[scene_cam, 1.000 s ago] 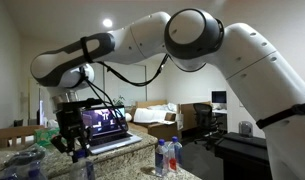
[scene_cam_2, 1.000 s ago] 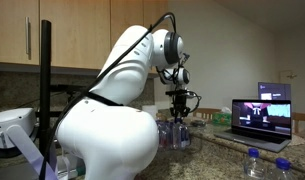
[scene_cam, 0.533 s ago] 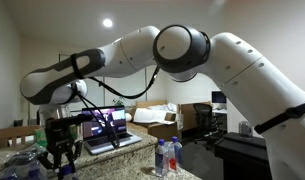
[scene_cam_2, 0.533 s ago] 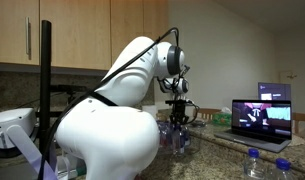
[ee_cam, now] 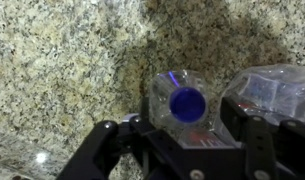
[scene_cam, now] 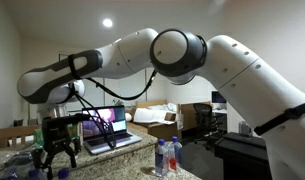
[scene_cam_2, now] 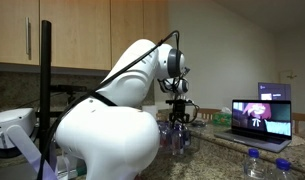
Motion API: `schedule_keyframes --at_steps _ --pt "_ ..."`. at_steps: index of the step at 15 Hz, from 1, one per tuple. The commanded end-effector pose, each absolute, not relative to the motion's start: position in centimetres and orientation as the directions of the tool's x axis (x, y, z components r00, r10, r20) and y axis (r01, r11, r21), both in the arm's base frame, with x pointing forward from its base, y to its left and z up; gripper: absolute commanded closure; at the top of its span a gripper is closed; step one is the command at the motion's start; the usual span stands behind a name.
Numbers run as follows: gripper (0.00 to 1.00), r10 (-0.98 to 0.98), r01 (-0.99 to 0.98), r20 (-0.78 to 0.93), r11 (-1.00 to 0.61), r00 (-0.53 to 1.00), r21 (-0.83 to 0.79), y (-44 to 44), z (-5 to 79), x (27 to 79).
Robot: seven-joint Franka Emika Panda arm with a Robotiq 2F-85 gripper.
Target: Move the three bottles to the left, one at a time
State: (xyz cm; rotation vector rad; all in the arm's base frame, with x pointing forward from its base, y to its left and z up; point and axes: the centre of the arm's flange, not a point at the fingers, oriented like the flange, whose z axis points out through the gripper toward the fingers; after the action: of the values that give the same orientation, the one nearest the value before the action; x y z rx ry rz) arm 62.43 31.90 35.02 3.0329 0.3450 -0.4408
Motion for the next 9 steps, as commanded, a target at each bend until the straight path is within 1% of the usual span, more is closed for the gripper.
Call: schedule_keyframes --at_steps 1,5,9 --pt "0.0 0.221 0.24 -0.259 -0.97 0.94 0.041 29.7 39.6 61.4" --pt "0.0 0.265 0.283 -0.263 -0.959 0.928 0.033 24.6 46.5 59.2" --pt "0.0 0.18 0.194 -0.218 -0.98 0.959 0.046 16.6 50.8 57.3"
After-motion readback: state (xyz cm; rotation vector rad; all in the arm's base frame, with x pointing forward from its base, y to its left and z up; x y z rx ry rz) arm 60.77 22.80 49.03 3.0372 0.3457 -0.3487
